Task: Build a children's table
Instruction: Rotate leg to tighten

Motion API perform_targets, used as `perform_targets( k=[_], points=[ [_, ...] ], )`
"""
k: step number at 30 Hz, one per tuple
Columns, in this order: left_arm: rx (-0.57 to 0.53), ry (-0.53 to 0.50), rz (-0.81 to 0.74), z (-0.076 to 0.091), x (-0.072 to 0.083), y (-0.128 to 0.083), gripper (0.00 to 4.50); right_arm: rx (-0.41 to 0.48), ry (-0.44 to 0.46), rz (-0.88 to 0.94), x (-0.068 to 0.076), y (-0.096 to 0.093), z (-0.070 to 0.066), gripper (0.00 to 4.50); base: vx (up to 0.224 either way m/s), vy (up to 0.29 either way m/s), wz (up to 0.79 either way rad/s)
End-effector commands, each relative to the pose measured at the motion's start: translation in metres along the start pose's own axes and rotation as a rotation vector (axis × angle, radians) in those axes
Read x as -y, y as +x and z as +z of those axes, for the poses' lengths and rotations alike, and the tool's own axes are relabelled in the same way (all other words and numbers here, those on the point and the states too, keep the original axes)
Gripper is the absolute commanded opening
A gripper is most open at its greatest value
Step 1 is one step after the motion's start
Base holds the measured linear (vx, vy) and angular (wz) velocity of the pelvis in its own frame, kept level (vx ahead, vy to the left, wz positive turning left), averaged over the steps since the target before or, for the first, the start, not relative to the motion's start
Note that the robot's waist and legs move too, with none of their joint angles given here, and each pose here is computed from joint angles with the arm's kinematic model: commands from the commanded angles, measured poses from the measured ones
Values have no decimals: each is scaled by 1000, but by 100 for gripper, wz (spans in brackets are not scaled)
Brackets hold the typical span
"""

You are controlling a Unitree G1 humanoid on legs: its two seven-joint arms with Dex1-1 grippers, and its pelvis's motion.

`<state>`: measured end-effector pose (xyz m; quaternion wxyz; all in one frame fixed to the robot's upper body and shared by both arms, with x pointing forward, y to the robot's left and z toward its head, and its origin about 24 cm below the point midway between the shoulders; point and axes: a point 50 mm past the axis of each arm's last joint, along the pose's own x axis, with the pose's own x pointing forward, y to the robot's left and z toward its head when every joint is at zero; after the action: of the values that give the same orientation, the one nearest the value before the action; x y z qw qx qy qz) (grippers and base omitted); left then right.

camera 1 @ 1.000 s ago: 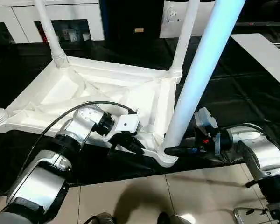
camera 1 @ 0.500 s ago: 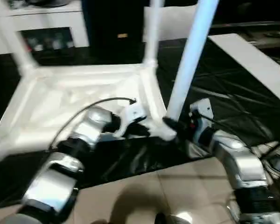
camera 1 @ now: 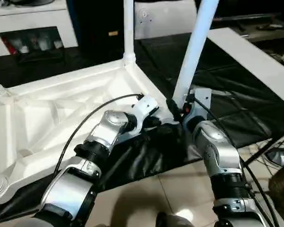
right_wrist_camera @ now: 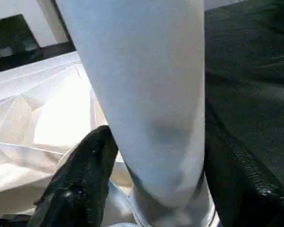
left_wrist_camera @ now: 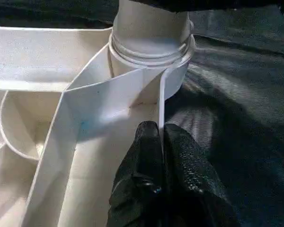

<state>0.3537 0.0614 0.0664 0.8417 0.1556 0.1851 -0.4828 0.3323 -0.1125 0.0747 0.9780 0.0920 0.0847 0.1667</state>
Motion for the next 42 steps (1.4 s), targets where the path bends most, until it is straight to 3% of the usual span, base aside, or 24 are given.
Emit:
perform_targets(
  k=[1,6,10,11,13,14,19,23,24,33,42],
  points=[
    [106,88,-40,23,5,1,0,-66,15,211,-32,0,-18,324,37,-54,1],
    [86,156,-130,7,-2,-17,0,-37,-61,319,-10,-18,-11,370,14,-35,-1],
    [52,199,-189,-1,-5,-26,0,-49,-142,401,3,-30,-7,408,0,0,0],
    [23,239,-246,-6,-6,-32,0,-63,-186,453,14,-39,-4,413,0,0,0],
    [9,267,-300,-10,-6,-37,0,-76,-213,494,22,-46,-1,422,0,0,0],
    [6,272,-320,-10,-6,-39,0,-83,-223,511,24,-48,0,445,0,0,0],
    [-48,337,-528,-16,-3,-52,0,-149,-328,715,35,-66,8,445,0,0,0],
    [-98,381,-589,-18,-3,-55,0,-199,-339,830,36,-73,8,445,0,0,0],
    [-109,398,-619,-17,-3,-56,0,-225,-349,878,35,-74,7,418,0,0,0],
    [-136,446,-761,-12,3,-57,0,-300,-391,1061,31,-72,5,352,0,0,0],
    [-154,468,-796,-13,6,-56,0,-324,-395,1132,28,-70,5,263,0,0,0]
  ],
)
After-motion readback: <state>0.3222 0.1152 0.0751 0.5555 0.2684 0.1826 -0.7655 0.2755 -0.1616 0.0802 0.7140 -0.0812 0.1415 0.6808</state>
